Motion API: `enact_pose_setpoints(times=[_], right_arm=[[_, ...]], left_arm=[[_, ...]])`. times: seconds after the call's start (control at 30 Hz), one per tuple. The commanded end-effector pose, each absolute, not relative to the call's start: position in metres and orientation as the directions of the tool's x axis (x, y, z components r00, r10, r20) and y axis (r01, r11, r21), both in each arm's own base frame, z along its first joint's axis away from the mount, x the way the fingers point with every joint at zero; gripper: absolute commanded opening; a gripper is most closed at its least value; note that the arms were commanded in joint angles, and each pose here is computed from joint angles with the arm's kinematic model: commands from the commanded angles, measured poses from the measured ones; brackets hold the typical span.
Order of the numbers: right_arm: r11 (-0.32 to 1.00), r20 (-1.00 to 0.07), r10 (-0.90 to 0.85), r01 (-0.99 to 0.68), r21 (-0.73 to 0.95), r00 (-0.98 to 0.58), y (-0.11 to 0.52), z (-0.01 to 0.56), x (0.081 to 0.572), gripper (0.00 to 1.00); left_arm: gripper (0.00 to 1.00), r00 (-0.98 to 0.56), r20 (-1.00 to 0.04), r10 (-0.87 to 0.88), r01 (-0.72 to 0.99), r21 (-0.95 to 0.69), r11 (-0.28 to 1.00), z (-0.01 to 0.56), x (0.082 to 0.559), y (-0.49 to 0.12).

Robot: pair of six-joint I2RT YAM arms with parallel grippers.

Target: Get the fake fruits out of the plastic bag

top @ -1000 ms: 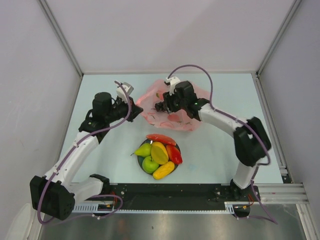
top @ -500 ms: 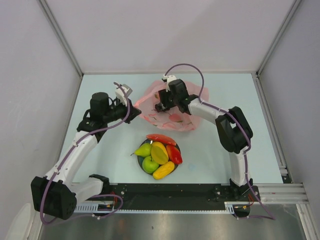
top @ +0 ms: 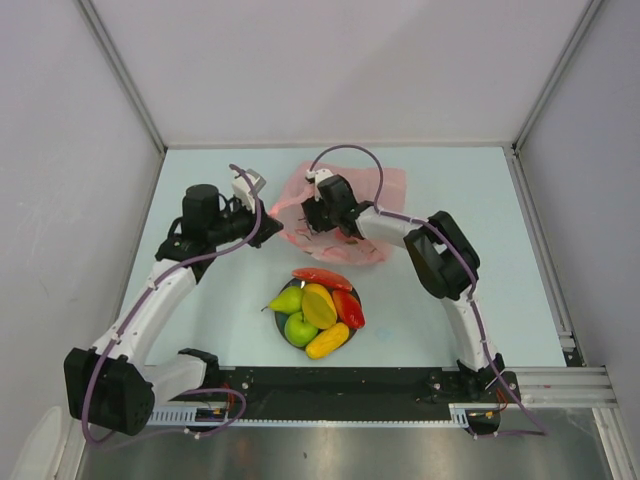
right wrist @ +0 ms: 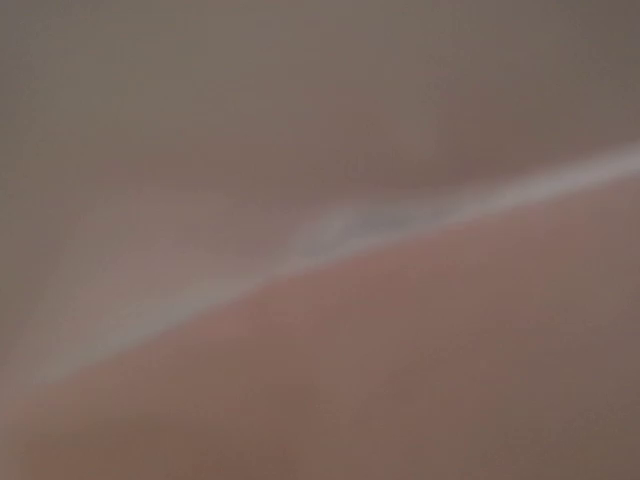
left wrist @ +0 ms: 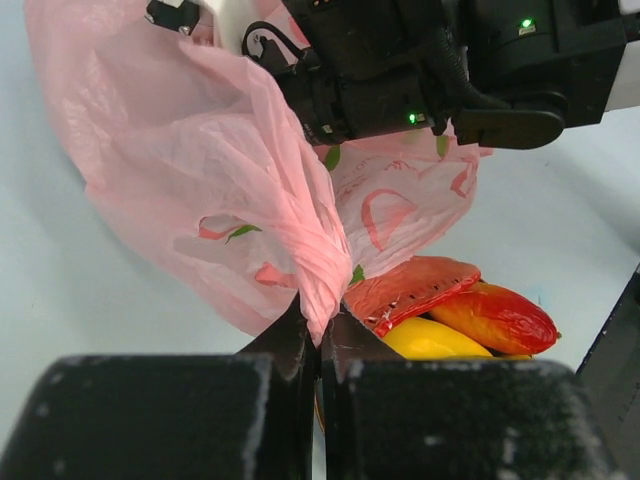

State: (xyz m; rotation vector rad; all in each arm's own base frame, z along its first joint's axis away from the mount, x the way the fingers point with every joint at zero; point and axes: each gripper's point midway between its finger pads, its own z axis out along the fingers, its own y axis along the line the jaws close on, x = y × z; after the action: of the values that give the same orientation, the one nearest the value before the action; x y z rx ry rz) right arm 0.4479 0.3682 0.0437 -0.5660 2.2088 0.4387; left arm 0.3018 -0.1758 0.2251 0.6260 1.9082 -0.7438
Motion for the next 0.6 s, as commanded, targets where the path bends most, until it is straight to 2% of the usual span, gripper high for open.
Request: enact_pose_setpoints(times=[0.0,0.1,0.13,0.17,0.27,0.33,0.4,0.43,0.57], right_arm=[[0.864,-0.853,-0.219,-0.501,0.056,-0.474,0.38,0.071,0.482,0.66],[0.872,-0.862,-0.221,-0.489,0.035,-0.456,0.381,0.071,0.49,0.63],[0.865,-0.871,-0.225,-0.501,0.027,-0.436,0.387,0.078,0.493,0.56],[0.858,-0.871,-0.236,-0.513,0.022,-0.432,0.39,0.074,0.493,0.41],[0.842,-0.882,-0.268,-0.54,-0.019,-0.388,0.4,0.076,0.496,0.19],[0.828,-0.887,-0.295,-0.558,-0.053,-0.354,0.41,0.077,0.492,0.14],[0.821,-0.894,-0.307,-0.566,-0.075,-0.325,0.418,0.085,0.489,0.03],[0.816,-0.898,-0.307,-0.572,-0.078,-0.315,0.422,0.091,0.487,0.0],[0.78,-0.918,-0.298,-0.621,-0.076,-0.262,0.433,0.131,0.476,0.0]], left_arm=[[0.0,-0.4,-0.911,0.101,0.707,-0.236,0.667,0.23,0.302,-0.177],[0.0,-0.409,-0.907,0.102,0.703,-0.242,0.669,0.229,0.298,-0.175],[0.0,-0.41,-0.906,0.103,0.703,-0.242,0.669,0.228,0.297,-0.175],[0.0,-0.415,-0.904,0.104,0.701,-0.244,0.67,0.225,0.296,-0.174],[0.0,-0.429,-0.897,0.106,0.699,-0.255,0.668,0.219,0.29,-0.174],[0.0,-0.447,-0.89,0.086,0.688,-0.281,0.669,0.218,0.288,-0.174],[0.0,-0.455,-0.887,0.077,0.678,-0.289,0.675,0.213,0.288,-0.172],[0.0,-0.457,-0.887,0.071,0.674,-0.292,0.679,0.213,0.289,-0.172],[0.0,-0.453,-0.891,0.044,0.647,-0.294,0.703,0.212,0.297,-0.166]])
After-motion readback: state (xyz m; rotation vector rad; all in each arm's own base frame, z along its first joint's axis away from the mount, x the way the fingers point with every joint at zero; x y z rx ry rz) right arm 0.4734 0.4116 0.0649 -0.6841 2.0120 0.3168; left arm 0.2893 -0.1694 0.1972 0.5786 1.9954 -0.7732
